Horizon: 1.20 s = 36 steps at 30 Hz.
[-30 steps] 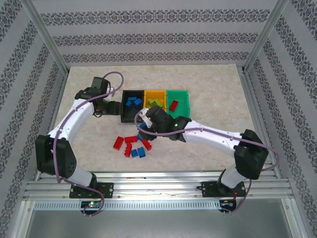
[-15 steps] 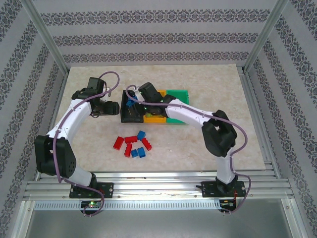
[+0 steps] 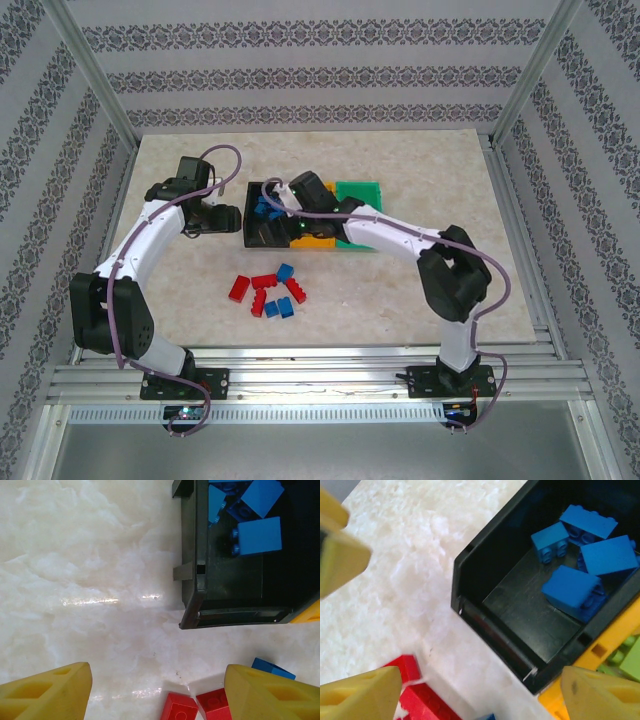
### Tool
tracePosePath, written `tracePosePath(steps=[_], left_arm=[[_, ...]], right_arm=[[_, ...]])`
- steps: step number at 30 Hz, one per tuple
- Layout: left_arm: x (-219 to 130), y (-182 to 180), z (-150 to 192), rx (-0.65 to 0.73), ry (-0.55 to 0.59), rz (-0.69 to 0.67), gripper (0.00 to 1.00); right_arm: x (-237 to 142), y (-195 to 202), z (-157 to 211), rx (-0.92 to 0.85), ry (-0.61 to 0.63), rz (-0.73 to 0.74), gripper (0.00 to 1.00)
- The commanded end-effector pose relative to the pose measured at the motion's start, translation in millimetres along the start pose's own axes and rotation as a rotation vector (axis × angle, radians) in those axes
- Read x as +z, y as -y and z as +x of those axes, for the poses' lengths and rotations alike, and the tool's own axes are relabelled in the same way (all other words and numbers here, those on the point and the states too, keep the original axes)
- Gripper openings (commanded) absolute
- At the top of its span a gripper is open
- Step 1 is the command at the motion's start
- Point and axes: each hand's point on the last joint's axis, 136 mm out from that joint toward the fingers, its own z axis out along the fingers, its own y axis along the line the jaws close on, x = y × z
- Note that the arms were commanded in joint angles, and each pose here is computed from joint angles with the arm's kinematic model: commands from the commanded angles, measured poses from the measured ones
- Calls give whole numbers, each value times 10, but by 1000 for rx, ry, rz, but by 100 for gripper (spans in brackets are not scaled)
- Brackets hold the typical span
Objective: Sort the legos into containers by color
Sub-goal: Place the lego in the container, then pick up the lego from the center of the table.
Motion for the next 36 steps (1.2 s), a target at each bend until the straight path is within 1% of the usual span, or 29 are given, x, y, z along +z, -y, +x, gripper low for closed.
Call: tracePosePath(steps=[1,5,8,10,14,16,20,24,27,32,36], left_arm=[[-73,0,-6,-5,21,17,71],[-72,-4,-5,-6,20,15,71],[-62,4,-1,-6,18,19,71],[-57,8,1,-7,16,22,71],[-58,8,-3,-6,16,22,71],[-55,5,0,-7,16,20,71],[-42,6,5,-7,12,22,71],[-49,8,-4,-8,14,25,71],[-35,-2,5,-9,10,20,71],[-24,14,1,-11,2,31,71],[-57,-10,-10,-10,17,19,71]], right_arm=[[-235,-199,-64,-114,73,26,86],[-365,-319,78,-180,86,56,86],[-450,-319,193,-155,87,64,85],[-449,-303,300,-129,64,56,85],[-317,-248,572,-96,-22,48,84],[-262,-224,660,-71,-36,42,84],[-164,-260,822,-21,-65,-17,82],[-138,-284,893,8,-74,-40,83],[-97,-279,952,17,-115,-40,84],[-18,-356,1036,22,-164,-100,85],[46,-315,1138,13,-240,-98,85]])
